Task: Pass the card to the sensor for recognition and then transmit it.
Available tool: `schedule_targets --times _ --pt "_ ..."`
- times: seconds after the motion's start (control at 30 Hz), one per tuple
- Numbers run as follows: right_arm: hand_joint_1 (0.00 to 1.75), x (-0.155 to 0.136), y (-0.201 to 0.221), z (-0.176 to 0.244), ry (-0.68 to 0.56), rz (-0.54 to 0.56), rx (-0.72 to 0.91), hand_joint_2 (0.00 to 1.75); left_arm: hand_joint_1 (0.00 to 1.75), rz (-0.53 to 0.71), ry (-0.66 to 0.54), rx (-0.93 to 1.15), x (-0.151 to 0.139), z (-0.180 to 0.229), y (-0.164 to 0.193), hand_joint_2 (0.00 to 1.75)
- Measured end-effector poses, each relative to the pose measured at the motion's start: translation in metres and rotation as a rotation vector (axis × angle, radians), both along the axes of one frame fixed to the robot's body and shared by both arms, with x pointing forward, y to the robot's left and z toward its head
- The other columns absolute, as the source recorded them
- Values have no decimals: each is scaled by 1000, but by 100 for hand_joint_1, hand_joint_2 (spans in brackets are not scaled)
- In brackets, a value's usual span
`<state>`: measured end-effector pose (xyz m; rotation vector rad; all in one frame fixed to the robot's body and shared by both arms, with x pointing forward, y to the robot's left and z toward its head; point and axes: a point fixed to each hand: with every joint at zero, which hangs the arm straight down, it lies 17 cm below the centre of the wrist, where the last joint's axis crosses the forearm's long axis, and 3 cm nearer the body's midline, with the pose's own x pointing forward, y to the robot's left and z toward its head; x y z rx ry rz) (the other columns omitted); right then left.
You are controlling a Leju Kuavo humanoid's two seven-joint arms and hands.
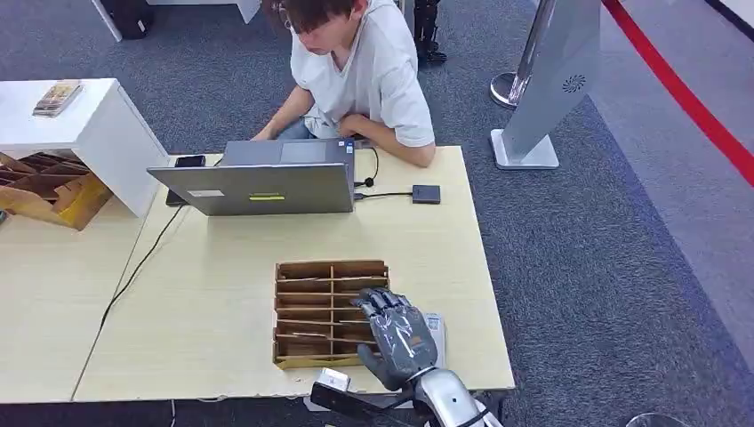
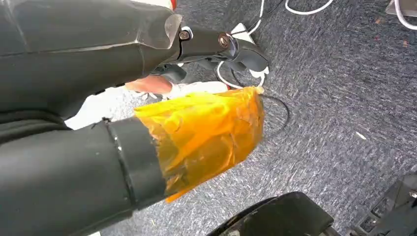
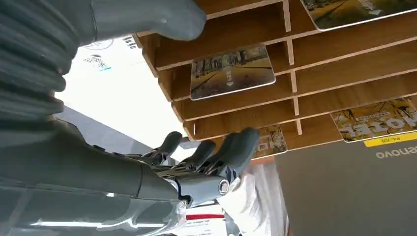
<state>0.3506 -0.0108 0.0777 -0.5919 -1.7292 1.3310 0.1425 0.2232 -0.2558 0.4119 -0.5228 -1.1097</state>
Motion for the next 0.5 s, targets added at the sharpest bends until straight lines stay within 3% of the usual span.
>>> schedule_targets --times 0.5 --pt "75 2 0 -4 13 -2 -5 175 0 -2 1 -1 0 0 0 0"
